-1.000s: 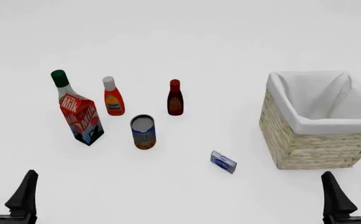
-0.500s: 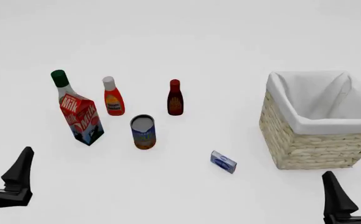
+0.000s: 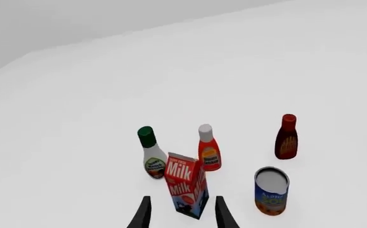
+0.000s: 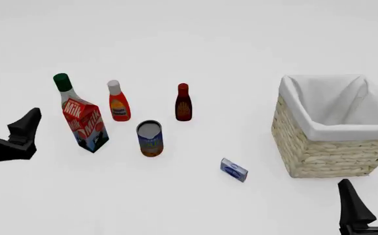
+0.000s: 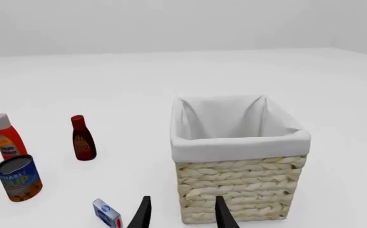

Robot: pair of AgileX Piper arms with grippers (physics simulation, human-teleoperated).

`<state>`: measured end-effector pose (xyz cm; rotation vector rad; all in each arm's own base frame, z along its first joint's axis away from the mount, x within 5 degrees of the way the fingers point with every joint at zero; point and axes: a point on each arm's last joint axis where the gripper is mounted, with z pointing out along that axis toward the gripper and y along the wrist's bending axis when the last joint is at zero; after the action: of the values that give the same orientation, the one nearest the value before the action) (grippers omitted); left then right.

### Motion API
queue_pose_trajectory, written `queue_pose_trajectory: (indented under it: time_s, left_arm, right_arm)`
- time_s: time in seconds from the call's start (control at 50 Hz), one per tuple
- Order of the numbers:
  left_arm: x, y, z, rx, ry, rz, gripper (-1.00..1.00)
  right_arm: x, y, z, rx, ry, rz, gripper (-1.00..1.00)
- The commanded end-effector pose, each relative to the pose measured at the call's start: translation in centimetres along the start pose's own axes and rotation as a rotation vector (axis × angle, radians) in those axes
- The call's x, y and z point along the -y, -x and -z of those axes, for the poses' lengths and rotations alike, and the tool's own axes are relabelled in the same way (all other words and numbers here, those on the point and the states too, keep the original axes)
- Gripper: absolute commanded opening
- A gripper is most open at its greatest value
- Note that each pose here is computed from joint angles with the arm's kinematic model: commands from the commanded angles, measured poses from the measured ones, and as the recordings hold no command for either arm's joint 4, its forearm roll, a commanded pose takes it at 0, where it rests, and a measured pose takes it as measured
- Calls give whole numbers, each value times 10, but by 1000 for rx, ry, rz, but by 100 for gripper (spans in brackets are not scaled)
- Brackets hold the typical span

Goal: Pick the ketchup and place it in the basket.

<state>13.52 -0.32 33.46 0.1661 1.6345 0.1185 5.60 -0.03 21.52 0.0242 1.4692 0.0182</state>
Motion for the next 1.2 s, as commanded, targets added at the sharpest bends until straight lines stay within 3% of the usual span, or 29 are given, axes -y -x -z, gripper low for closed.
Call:
queue_pose_trajectory:
  time_s: [0.02,0.1,0.18,0.38,0.42,0.52,0.6,0.76,0.8,0.82,0.84,1.04,1.2]
  left_arm:
    - [0,29,-31,-72,-45,8,100]
    - [0,40,-28,-42,-55,-48,100]
    - [0,48,-39,-68,-66,-70,100]
    - [0,73,-63,-123,-93,-71,100]
    - [0,78,-63,-98,-94,-141,100]
    - [0,94,-70,-106,-105,-132,100]
    - [2,104,-88,-170,-125,-75,100]
    - [2,122,-107,-204,-138,-74,100]
    - [4,124,-116,-232,-145,-59,100]
    - [8,137,-145,-255,-155,-16,100]
    - [9,139,-148,-261,-158,-7,100]
    - [12,142,-174,-276,-158,16,100]
    - [17,132,-191,-300,-162,31,100]
  right_arm:
    - [0,0,0,5,3,-10,100]
    - [0,1,0,13,4,-23,100]
    - [0,1,0,14,3,-24,100]
    - [0,1,0,13,5,-24,100]
    - [0,1,0,13,6,-23,100]
    - [0,1,0,15,5,-22,100]
    - [0,2,0,18,4,-21,100]
    - [0,2,0,21,4,-22,100]
    - [0,2,0,23,4,-21,100]
    - [0,3,0,24,2,-22,100]
    - [0,3,0,23,2,-22,100]
    - [0,2,0,19,3,-23,100]
    - [0,2,0,14,3,-25,100]
